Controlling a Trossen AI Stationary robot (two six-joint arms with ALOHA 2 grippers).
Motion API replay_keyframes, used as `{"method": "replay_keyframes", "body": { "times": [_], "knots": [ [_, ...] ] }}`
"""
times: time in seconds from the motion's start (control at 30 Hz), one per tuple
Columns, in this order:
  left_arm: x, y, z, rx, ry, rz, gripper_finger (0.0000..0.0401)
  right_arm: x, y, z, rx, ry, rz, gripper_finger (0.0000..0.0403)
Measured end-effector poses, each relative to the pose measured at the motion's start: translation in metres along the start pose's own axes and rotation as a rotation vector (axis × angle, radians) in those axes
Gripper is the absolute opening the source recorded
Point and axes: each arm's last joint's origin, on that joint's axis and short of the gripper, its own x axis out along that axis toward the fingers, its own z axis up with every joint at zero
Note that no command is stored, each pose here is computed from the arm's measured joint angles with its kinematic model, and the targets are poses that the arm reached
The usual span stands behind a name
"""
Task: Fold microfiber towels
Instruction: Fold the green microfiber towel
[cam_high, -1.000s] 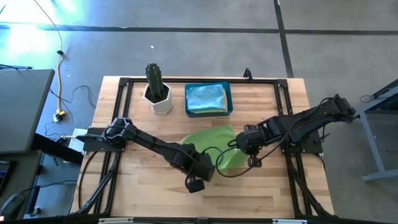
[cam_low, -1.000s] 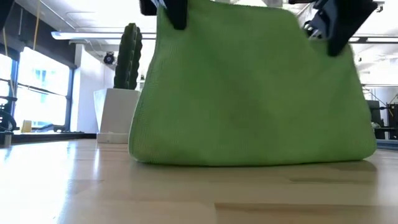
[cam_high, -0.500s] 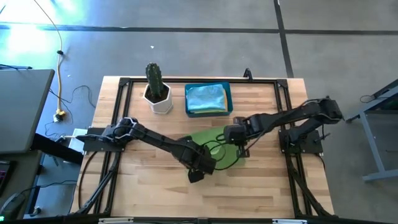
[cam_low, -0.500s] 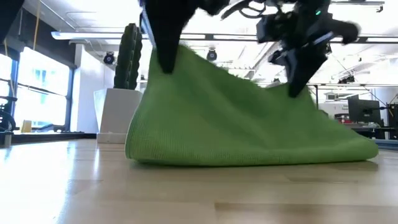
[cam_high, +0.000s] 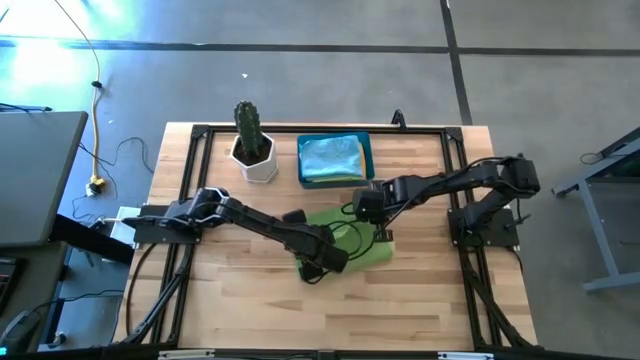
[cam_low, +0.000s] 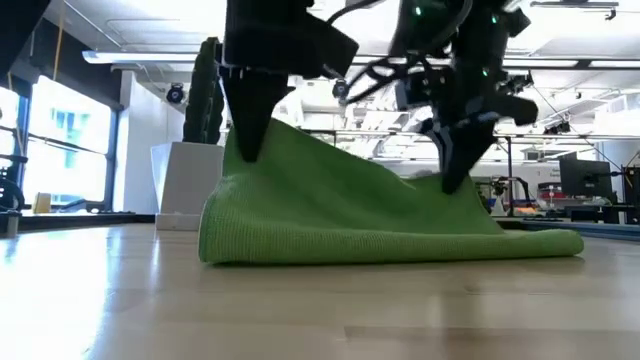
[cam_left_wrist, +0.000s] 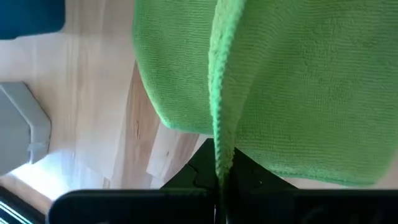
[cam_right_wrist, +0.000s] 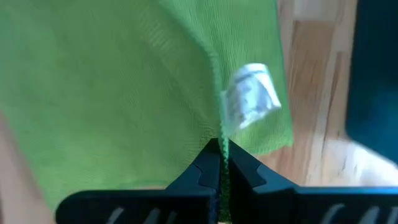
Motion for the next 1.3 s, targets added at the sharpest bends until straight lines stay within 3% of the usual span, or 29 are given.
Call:
{"method": "replay_keyframes", "body": {
  "times": [0.4,0.63,1.1,1.3],
  "knots": [
    [0.04,0.013,0.01,-0.089,0.009,-0.014,0.0,0.021,-0.011,-0.008,0.054,-0.096,-0.016,0.0],
    [0.053,0.025,0.011,-0.157,0.041,0.031,0.0,0.022,-0.021,-0.01,0.107,-0.097,-0.026,0.0],
    [0.046,0.048,0.011,-0.224,0.057,0.124,0.0,0.023,-0.03,-0.012,0.197,-0.096,-0.034,0.0],
    [0.047,0.058,0.014,-0.226,0.043,0.164,0.0,0.022,-0.036,-0.01,0.22,-0.127,-0.091,0.0]
  ]
}}
